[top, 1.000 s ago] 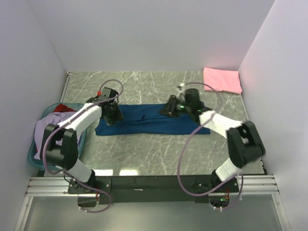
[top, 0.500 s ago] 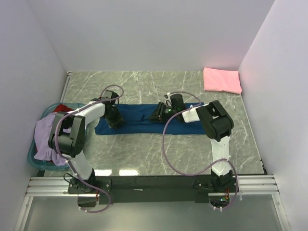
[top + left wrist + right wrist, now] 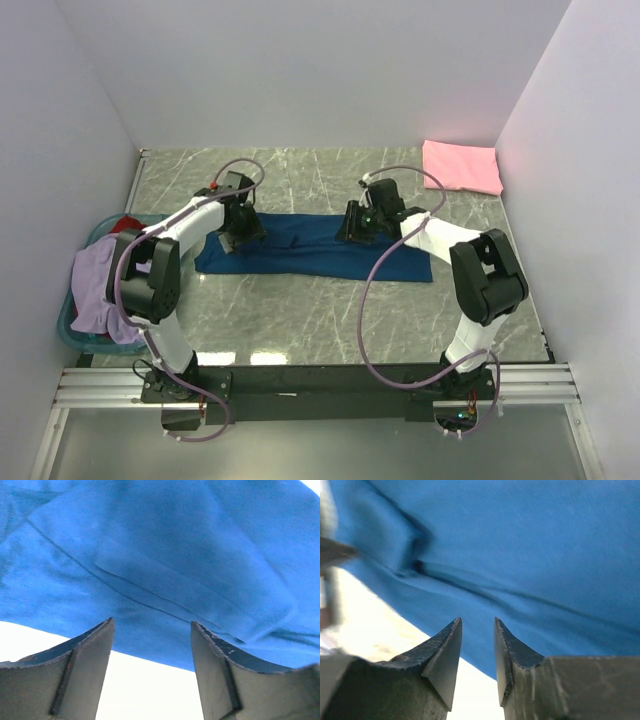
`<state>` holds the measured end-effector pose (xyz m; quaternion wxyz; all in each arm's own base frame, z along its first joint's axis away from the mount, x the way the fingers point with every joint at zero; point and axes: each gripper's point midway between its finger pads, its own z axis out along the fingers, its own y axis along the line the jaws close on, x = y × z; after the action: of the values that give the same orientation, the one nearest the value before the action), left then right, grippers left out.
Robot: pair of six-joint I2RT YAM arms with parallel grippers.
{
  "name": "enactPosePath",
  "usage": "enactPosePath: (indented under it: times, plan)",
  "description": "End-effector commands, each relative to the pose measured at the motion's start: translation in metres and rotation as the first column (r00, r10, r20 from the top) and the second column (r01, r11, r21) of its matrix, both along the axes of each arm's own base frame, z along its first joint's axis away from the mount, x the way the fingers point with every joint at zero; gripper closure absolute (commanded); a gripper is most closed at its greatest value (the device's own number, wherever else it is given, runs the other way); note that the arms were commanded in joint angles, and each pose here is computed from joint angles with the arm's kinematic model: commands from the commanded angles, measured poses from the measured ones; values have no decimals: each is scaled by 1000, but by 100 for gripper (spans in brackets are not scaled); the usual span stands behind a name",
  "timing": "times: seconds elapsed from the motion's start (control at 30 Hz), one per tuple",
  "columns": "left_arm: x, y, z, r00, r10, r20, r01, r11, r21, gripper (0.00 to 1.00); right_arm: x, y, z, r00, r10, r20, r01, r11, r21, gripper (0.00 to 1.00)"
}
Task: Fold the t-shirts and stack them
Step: Fold the tshirt
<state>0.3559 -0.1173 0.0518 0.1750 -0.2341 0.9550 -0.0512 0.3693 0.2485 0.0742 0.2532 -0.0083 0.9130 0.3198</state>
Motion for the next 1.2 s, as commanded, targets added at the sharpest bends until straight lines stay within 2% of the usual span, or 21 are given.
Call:
enactPosePath:
  times: [0.0,0.27,0.5,0.67,0.73,0.87,0.9,0.93,1.07,1.1,1.17]
  plan:
    - [5,-7,29,998,-8,59,7,1000,21,33,-18,-27,-16,1000,15,-12,-17,969,-247,62]
    - [10,-20,-5,1000,-25,-8,25,999,37,37,-38,-44,-45,996,12,-93,-55,877,-477,62]
    - [19,-14,-39,995,-44,-85,54,992,115,37,-69,-29,-74,965,138,-224,-244,788,-565,62]
    - [47,-13,-52,990,-98,-101,115,977,179,36,-137,1,-75,840,340,-423,-523,716,-463,61]
    - [65,-17,-49,985,-154,-75,166,968,190,35,-166,20,-68,776,412,-477,-602,710,-366,61]
    - [93,-26,-53,963,-266,-45,270,942,200,31,-218,70,-56,641,563,-521,-735,645,-208,61]
    - [97,-26,-58,949,-311,-52,315,925,214,29,-226,93,-48,623,607,-494,-758,625,-189,61]
    - [112,-33,-51,942,-337,-8,331,919,214,28,-235,109,-44,596,638,-487,-776,615,-145,61]
    - [143,-40,-44,875,-480,66,445,850,281,22,-241,168,-40,576,693,-434,-790,608,-78,61]
    - [151,-39,-39,841,-535,80,487,812,321,15,-235,181,-31,584,709,-396,-790,609,-73,61]
    - [163,-35,-32,814,-572,102,500,779,378,11,-225,188,-28,610,701,-370,-776,623,-99,61]
